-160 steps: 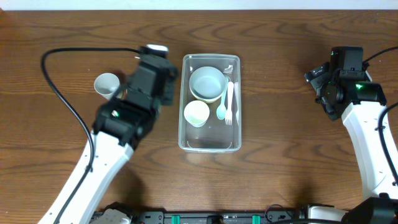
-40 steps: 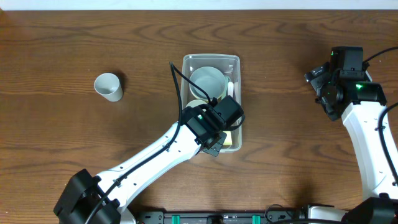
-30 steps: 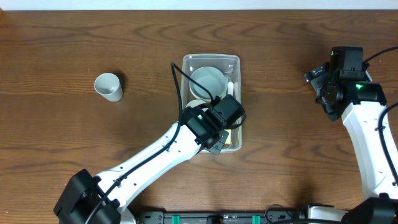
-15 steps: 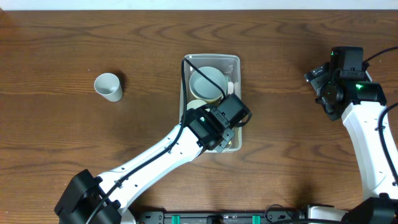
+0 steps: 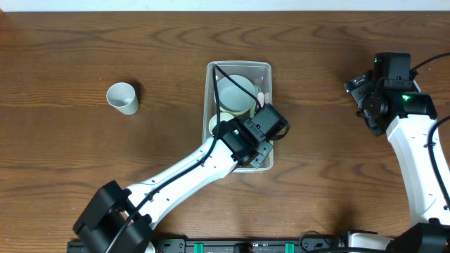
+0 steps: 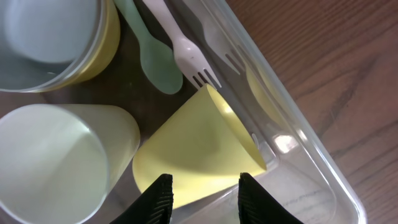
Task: Pack container
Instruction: 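Lower the yellow cup into the container beside the cream cup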
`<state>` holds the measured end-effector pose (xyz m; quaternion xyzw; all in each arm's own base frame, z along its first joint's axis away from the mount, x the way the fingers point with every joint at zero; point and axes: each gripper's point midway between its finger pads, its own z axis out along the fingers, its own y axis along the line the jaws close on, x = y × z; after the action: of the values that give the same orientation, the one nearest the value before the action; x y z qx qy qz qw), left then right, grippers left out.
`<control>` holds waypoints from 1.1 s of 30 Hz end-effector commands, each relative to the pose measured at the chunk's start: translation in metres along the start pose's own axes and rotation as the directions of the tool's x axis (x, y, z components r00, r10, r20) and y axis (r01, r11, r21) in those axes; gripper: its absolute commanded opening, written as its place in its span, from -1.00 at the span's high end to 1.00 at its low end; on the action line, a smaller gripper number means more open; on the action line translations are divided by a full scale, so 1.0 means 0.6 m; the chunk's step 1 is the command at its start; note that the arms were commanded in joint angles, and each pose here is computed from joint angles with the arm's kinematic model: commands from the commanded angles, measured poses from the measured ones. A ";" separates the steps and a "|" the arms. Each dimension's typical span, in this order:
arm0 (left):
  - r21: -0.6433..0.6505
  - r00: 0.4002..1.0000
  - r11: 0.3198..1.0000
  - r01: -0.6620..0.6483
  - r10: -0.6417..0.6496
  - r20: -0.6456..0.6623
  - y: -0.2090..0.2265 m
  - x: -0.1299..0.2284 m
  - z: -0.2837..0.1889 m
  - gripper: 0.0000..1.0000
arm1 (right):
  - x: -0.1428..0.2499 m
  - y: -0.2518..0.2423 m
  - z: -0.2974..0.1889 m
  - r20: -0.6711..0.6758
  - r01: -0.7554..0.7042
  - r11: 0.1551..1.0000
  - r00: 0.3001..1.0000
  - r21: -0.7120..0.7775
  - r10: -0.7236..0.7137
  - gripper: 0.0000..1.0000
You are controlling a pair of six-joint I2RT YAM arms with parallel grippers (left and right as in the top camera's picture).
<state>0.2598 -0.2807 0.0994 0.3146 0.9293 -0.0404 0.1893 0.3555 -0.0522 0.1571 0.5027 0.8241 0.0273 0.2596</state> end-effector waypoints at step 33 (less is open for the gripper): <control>0.024 0.993 0.994 0.111 -0.110 -0.044 -0.024 0.000 0.042 0.31 | -0.006 -0.005 0.001 0.015 -0.021 1.000 1.000 0.012 0.020 -0.98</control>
<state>0.2560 -0.2916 0.0691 0.2699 0.9490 -0.0506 0.1551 0.3555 -0.0522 0.1571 0.5027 0.8241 0.0273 0.2596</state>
